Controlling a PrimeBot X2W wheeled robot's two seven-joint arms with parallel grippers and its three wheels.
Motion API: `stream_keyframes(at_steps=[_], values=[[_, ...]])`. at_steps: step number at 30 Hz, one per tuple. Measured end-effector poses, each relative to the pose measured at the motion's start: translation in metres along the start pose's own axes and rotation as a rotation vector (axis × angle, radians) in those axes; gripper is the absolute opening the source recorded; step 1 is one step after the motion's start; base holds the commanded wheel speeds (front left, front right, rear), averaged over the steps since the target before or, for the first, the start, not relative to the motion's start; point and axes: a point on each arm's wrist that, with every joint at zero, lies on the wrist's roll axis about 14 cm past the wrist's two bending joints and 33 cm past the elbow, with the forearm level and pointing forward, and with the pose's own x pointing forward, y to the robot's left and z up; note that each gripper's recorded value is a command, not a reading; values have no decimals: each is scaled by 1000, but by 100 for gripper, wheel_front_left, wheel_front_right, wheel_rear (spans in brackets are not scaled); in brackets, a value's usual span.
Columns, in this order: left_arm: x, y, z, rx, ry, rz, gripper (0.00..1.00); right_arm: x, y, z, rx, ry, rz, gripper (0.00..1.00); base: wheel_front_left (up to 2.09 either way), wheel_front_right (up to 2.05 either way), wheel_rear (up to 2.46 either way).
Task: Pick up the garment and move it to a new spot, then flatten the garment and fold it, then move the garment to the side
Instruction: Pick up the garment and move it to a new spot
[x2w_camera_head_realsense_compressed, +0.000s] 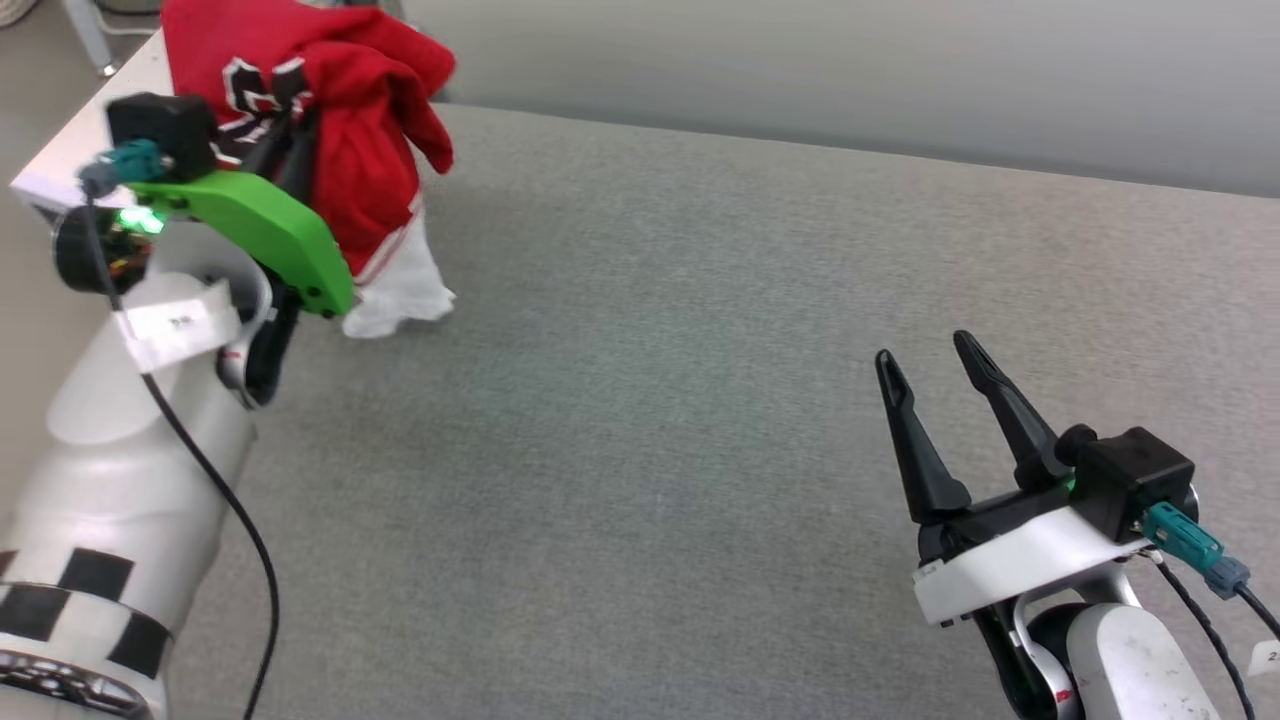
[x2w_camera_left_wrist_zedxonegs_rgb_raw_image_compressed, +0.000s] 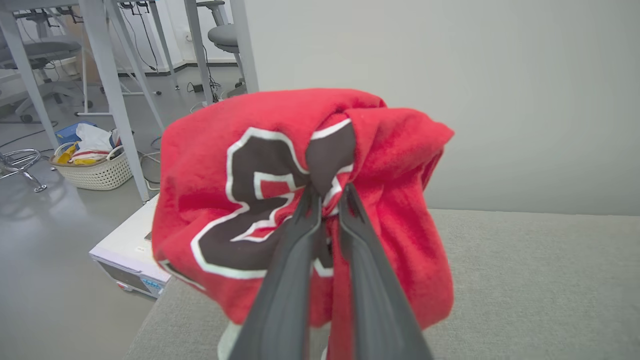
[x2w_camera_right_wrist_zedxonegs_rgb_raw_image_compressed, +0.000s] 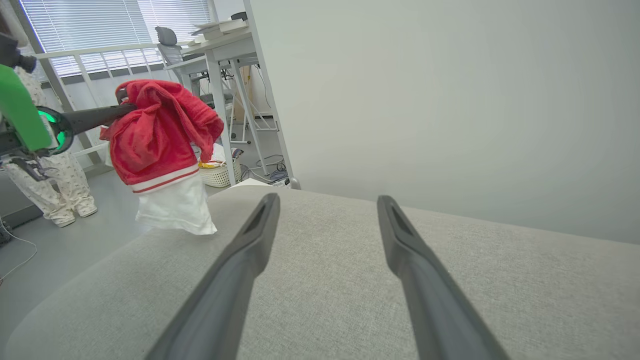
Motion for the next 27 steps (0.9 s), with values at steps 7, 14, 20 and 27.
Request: stream_keyframes(at_steps=[7, 14, 20, 27], values=[[4, -85, -33, -15, 81, -202, 0, -25, -33, 20, -73, -27, -119, 100, 0, 0, 0], [-13, -210, -61, -46, 148, -517, 0, -74, -85, 39, -164, -14, -309, 100, 0, 0, 0], [-49, -301, -81, -131, 204, -729, 0, -104, -109, 49, -190, -16, -419, 100, 0, 0, 0], [-73, -329, -135, -239, 354, -751, 0, -114, -124, 37, -170, 19, -479, 100, 0, 0, 0]])
